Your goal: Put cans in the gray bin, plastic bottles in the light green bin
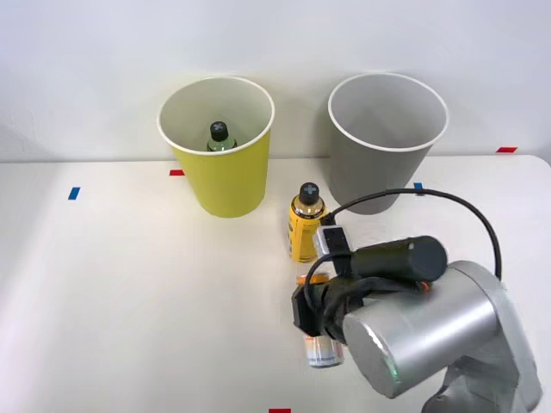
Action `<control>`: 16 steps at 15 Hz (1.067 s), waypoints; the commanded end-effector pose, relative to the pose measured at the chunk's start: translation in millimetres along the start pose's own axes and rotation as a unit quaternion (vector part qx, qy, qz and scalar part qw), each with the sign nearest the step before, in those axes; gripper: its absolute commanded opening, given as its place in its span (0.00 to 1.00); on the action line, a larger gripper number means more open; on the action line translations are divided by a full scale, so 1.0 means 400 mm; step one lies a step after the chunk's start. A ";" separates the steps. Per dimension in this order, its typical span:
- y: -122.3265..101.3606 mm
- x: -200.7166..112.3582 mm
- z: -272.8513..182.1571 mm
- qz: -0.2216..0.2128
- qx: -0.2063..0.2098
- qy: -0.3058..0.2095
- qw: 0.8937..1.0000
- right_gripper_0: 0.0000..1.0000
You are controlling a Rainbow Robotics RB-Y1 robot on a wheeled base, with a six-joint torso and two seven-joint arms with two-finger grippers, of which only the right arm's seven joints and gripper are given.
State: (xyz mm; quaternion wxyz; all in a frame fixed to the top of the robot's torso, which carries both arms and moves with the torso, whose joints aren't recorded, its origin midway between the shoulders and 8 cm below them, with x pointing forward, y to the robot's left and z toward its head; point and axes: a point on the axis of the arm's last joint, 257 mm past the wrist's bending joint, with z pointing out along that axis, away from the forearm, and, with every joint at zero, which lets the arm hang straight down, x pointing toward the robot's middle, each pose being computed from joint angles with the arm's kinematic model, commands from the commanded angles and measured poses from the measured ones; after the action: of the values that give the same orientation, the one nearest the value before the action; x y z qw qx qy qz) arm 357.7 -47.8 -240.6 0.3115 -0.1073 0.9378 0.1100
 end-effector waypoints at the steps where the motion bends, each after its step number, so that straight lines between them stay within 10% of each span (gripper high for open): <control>1: -0.015 -0.049 -0.072 -0.039 -0.005 -0.046 0.998 0.00; 9: -0.038 -0.195 -0.221 -0.019 -0.072 -0.187 0.980 0.00; 16: -0.053 -0.434 -0.400 -0.006 -0.120 -0.357 0.926 0.00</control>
State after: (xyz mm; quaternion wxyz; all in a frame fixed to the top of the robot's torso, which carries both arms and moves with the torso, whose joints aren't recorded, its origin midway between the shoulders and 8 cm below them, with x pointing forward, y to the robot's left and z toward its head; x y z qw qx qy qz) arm 404.8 -84.3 -29.9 0.5947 -0.1040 0.7566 0.2510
